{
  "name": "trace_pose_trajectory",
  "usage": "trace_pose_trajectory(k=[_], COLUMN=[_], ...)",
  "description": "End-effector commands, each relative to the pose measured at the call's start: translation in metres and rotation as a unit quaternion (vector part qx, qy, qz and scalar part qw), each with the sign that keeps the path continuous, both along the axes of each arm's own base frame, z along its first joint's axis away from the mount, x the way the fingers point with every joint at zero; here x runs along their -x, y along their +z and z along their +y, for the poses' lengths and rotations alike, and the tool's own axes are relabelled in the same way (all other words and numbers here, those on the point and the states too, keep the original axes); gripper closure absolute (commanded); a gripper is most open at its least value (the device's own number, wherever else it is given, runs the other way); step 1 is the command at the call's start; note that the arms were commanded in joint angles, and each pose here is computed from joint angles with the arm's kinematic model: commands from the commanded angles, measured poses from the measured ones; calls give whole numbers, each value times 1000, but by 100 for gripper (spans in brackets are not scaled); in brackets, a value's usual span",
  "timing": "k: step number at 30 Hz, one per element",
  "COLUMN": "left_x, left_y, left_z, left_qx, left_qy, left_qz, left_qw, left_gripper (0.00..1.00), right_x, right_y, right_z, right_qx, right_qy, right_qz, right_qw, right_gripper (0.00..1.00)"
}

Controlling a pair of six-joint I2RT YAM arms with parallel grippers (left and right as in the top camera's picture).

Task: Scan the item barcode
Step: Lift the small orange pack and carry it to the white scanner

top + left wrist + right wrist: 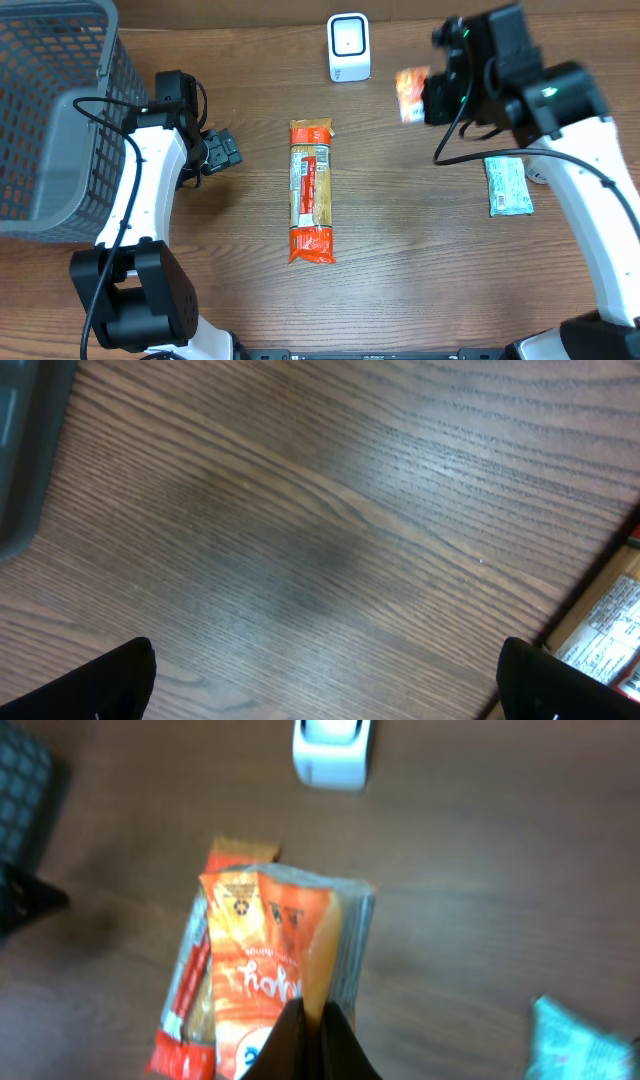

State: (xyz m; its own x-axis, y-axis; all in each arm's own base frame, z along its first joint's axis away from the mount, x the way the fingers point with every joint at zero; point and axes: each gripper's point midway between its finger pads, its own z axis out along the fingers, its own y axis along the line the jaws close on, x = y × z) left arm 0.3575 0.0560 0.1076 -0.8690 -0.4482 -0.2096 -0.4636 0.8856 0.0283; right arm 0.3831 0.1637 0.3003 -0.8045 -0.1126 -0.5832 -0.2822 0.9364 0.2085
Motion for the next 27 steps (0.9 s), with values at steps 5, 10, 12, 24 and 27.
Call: trace_pose_trajectory(k=[5,10,12,24,27], left_x=[-2,-2,-2,-2,-2], left_y=[3,3,3,3,3], left_z=[1,1,1,1,1], left_qx=[-6,-6,-6,-6,-6], left_qy=[-6,-6,-6,-6,-6], left_qz=[-4,-4,-4,-4,-4], left_qw=[1000,1000,1000,1000,1000], left_gripper=[0,0,0,0,0], right_x=[-44,-78,-94,-175,-191], right_y=[74,61,54,19,-2], right_z=[-29,-21,-19,31,45], right_qx=[109,176,208,376,383], right_qy=[-22,30,39,55,50], right_qz=[-110,-137,-149,-244,-251], right_qw=[988,974,966,892,888], right_gripper=[97,97,96,96,96])
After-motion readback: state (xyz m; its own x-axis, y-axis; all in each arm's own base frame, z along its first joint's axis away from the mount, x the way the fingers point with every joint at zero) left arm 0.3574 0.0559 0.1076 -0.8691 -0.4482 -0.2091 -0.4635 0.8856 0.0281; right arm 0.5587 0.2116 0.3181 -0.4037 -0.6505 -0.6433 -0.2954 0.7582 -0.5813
